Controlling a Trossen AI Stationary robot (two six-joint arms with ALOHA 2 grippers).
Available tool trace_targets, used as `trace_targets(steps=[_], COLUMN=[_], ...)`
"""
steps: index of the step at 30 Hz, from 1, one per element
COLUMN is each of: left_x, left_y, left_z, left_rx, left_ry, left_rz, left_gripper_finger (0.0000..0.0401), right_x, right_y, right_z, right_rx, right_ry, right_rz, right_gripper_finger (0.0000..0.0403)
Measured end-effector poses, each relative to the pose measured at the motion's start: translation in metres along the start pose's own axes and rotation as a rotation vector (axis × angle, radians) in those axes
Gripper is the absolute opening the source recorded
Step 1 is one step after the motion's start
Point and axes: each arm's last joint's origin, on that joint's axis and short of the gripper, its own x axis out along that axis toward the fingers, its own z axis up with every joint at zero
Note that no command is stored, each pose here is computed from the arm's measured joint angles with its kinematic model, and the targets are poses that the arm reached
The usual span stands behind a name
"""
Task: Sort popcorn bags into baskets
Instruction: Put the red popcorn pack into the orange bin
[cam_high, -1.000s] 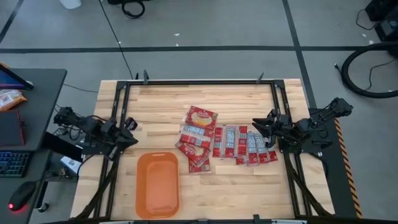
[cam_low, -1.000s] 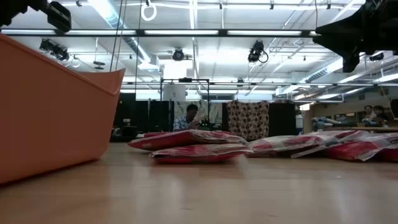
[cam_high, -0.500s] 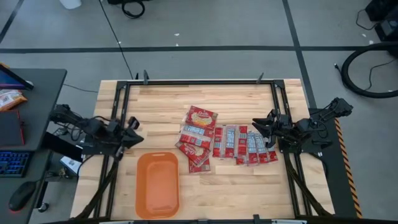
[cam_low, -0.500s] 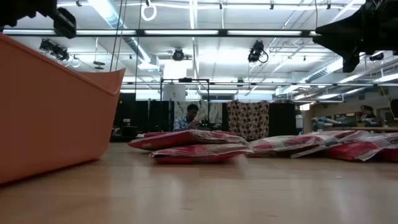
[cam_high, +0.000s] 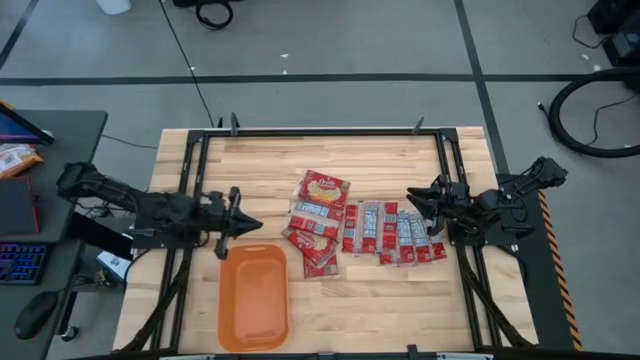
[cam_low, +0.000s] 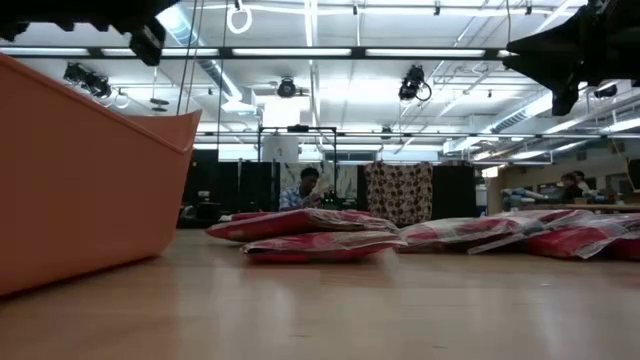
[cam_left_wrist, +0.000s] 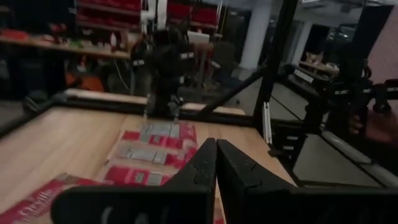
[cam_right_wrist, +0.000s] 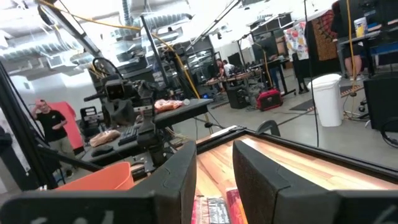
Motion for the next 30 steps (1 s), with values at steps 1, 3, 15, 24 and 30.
trace_targets(steps=[1, 3, 15, 24, 30], left_x=[0.005, 0.016, 0.079, 0.126, 0.148], left_y=[0.002, 0.008, 0.047, 0.057, 0.063], left_z=[0.001, 0.000, -0.013, -0.014, -0.021], left_rx=[-0.008, -0.034, -0.152, -0.073, 0.041], left_ry=[0.019, 0.067, 0.378, 0.564, 0.735], left_rz=[-0.008, -0.019, -0.049, -0.019, 0.011], left_gripper_finger=[0.0016, 0.0016, 0.0021, 0.0115, 0.0165], right_x=[0.000, 0.000, 0.000, 0.000, 0.000], right_y=[0.000, 0.000, 0.002, 0.005, 0.005], right_z=[0.000, 0.001, 0.002, 0.001, -0.001], right_rx=[0.017, 0.060, 0.254, 0.253, 0.230], right_ry=[-0.001, -0.007, -0.007, 0.020, 0.044], right_rz=[0.000, 0.001, 0.063, 0.152, 0.166], right_gripper_finger=[0.0110, 0.0110, 0.0110, 0.0110, 0.0110])
